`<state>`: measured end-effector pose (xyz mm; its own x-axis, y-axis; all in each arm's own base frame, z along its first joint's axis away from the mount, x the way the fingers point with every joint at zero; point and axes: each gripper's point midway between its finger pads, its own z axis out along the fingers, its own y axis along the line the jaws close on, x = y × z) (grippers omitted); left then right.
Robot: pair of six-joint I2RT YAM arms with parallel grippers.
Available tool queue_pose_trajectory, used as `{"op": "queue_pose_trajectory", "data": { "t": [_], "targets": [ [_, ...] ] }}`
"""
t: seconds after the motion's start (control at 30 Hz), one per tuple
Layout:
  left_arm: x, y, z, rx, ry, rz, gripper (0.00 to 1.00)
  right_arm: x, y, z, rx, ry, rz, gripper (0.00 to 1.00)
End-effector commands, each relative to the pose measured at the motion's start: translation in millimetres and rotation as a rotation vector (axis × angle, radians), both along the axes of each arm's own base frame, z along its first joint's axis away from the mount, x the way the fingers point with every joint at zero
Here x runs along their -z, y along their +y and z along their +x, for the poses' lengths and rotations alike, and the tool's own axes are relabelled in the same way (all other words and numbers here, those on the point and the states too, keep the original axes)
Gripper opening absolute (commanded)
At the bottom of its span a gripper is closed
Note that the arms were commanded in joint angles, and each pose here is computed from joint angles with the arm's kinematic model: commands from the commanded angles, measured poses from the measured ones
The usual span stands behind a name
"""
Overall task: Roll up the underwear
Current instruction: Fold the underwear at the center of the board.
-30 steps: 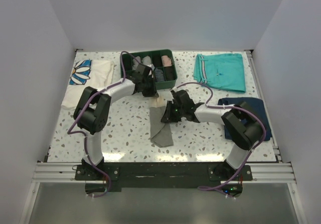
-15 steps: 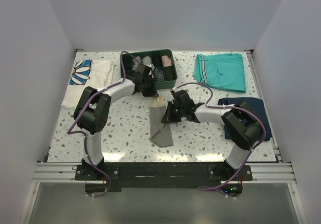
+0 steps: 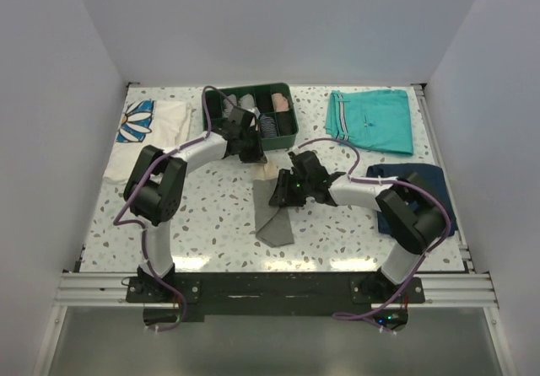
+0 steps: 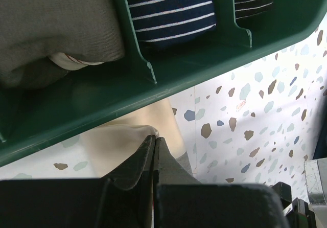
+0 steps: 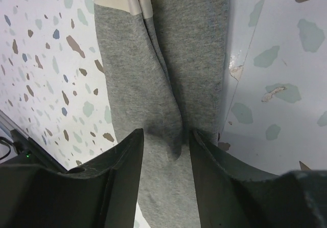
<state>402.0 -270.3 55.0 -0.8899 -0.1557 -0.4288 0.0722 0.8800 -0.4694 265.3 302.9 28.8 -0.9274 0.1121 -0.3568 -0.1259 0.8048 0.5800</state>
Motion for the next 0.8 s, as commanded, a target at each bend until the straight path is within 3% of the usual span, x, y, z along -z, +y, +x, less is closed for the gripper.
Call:
{"op": "queue_pose_trajectory", "data": {
  "t": [0.0,0.13,0.4,0.57,0.77],
  "targets": [
    [-21.6,-7.6,11.0,0.019,-0.068,-0.029,0.0,-13.7,4.2,0.6,-0.009,-0.016,0.038,0.42],
    [-20.4,-7.3,11.0,0.018,-0.067,-0.028,0.0,-17.3,7.7,-2.1,-0.028,-0.014,0.067,0.32],
    [-18.7,-7.3,11.2,0.015,-0.061,-0.031,0.0,-9.3,5.0,-6.8,-0.023,0.017,0.049,0.32],
    [-20.0,-7.7,11.0,0.016,-0.065,-0.03,0.0,-5.7,-0.3,-7.1,-0.019,0.017,0.016,0.39],
    [-18.1,-7.3,11.4,0.016,-0.062,-0.03,0.0,1.2,1.7,-8.5,-0.029,0.039,0.013,0.37]
  ]
}}
